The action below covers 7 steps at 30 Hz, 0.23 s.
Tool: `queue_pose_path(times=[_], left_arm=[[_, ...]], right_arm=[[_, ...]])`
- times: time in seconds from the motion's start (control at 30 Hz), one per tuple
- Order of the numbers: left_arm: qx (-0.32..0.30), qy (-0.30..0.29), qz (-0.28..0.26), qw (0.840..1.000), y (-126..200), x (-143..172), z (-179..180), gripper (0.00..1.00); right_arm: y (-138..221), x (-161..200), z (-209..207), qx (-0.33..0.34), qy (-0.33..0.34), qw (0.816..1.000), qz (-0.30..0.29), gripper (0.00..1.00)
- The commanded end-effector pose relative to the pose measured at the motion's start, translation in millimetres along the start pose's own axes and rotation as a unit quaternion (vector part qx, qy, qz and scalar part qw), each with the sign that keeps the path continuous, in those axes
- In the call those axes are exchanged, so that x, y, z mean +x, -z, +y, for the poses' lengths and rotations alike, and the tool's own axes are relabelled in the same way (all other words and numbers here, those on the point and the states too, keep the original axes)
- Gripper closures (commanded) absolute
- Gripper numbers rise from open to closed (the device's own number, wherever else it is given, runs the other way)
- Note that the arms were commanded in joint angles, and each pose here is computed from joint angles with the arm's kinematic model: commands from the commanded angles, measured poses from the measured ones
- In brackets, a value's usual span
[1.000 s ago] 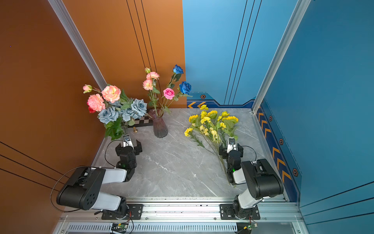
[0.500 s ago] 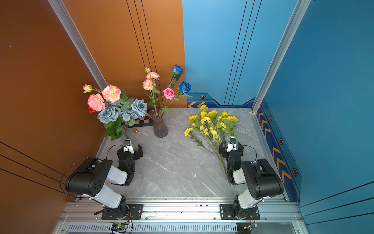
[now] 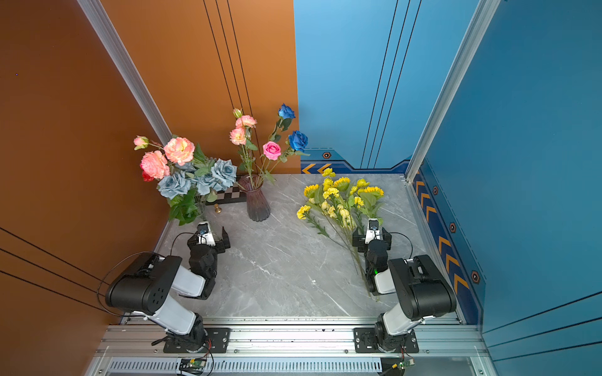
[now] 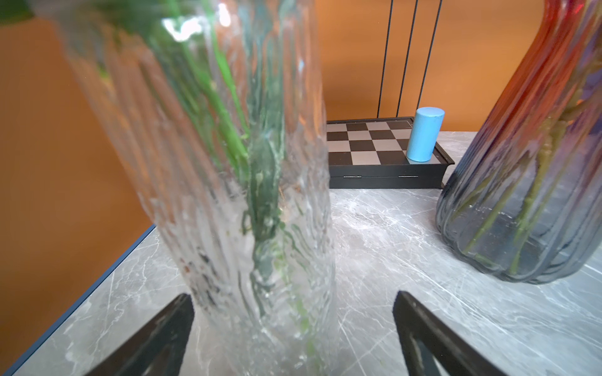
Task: Pick out yellow flowers from the vase
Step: Reset both arms
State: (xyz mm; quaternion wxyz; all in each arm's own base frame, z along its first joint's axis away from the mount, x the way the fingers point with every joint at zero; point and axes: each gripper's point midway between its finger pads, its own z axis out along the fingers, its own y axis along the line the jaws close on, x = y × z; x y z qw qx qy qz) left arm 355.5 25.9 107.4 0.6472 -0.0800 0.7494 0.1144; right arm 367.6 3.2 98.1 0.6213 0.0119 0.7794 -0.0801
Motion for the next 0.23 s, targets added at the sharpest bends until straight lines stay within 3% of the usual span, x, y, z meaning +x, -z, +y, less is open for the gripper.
queue_pose_path(times=[0.0, 0.2], left_arm=[[0.009, -0.011, -0.005, 1.000, 0.3, -1.4, -5.2, 0.02], [0.012, -0.031, -0.008, 0.999, 0.7, -3.1, -13.6, 0.02]], right_arm=[[-4.7, -6.0, 0.7, -0.004, -0.008, 1.000, 0.000, 0.00], [-10.3, -4.4, -2.0, -0.003, -0.013, 1.000, 0.015, 0.00]])
